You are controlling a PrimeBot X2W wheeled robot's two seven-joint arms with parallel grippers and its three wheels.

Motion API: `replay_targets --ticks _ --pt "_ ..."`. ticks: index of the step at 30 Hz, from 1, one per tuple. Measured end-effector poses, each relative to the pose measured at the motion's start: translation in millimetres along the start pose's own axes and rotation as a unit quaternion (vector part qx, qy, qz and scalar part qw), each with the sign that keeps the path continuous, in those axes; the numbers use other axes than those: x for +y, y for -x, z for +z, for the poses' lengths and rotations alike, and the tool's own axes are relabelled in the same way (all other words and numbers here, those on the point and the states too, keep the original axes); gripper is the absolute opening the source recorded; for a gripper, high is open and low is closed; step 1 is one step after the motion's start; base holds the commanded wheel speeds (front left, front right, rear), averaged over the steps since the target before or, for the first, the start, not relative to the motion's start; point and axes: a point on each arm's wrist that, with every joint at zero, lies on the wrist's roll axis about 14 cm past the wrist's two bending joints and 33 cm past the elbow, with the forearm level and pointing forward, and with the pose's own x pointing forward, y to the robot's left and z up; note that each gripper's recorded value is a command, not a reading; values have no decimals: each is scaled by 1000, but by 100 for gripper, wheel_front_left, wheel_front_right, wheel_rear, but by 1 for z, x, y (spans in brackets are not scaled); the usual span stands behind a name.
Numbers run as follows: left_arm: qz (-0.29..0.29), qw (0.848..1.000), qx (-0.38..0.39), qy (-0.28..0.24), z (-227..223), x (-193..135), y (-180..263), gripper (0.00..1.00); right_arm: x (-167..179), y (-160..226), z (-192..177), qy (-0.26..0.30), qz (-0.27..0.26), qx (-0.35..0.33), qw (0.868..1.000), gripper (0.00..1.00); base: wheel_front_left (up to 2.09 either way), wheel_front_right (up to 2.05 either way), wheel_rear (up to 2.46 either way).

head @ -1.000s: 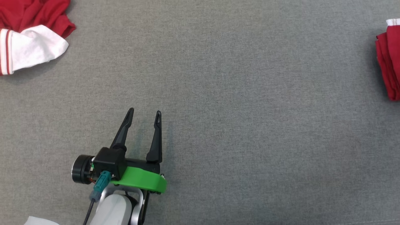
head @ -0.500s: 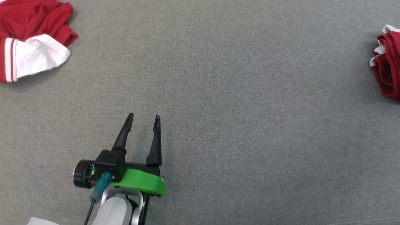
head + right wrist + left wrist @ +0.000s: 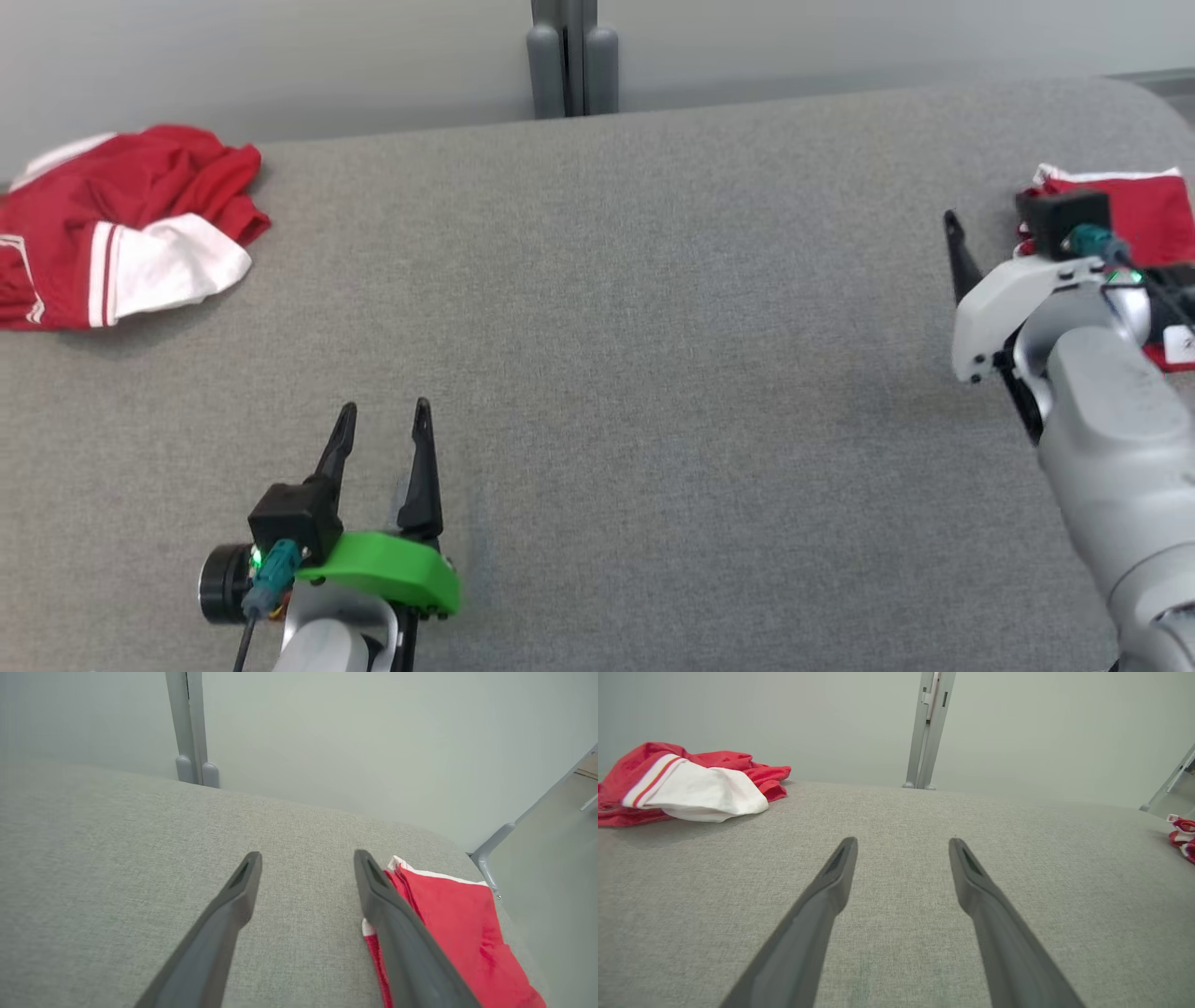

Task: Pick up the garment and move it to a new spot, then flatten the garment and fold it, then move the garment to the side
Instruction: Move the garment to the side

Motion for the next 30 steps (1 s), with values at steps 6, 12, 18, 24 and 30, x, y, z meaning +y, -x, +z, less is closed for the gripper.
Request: replay_targets --ticks 6,12,18,24,30 --pt "28 1000 -13 6 9 12 26 100 40 36 21 -38 35 -66 997 100 0 0 0" --pt "52 998 -23 10 12 23 52 100 65 79 31 -86 52 -126 987 100 0 0 0" --pt "73 997 -24 15 10 35 71 100 74 111 27 -124 42 -155 979 100 0 0 0" --pt "86 996 -24 22 7 41 83 100 79 137 11 -135 31 -152 979 100 0 0 0" --pt "87 996 -21 21 3 40 87 100 88 146 -2 -160 41 -136 977 100 0 0 0"
